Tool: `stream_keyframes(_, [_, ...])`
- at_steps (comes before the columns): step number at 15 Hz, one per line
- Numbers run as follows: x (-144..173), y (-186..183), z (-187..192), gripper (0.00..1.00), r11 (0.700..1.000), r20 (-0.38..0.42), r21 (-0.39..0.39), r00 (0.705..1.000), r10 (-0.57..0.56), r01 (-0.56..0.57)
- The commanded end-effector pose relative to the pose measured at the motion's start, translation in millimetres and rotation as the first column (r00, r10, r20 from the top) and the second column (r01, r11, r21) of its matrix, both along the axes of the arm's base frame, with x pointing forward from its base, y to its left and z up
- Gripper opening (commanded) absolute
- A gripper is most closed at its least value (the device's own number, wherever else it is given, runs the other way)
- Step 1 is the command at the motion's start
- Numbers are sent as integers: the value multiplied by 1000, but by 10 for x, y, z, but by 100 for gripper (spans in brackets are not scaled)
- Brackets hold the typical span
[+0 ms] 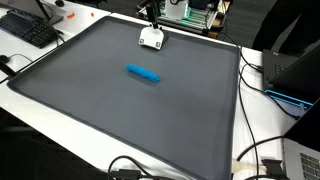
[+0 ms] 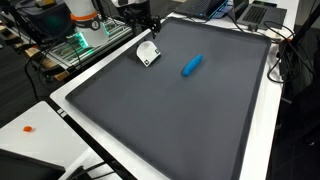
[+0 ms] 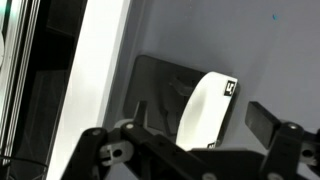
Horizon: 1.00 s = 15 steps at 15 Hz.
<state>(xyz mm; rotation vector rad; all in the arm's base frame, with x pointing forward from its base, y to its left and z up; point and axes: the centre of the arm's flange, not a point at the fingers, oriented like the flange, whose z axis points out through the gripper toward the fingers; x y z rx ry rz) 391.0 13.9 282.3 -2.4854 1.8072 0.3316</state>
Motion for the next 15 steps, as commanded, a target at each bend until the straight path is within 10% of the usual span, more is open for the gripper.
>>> stream_keyframes(1, [31, -10, -174, 100, 992, -48, 64, 994, -102, 105])
stream_keyframes(15, [90, 39, -429, 100, 999, 78, 19, 996, -32, 30])
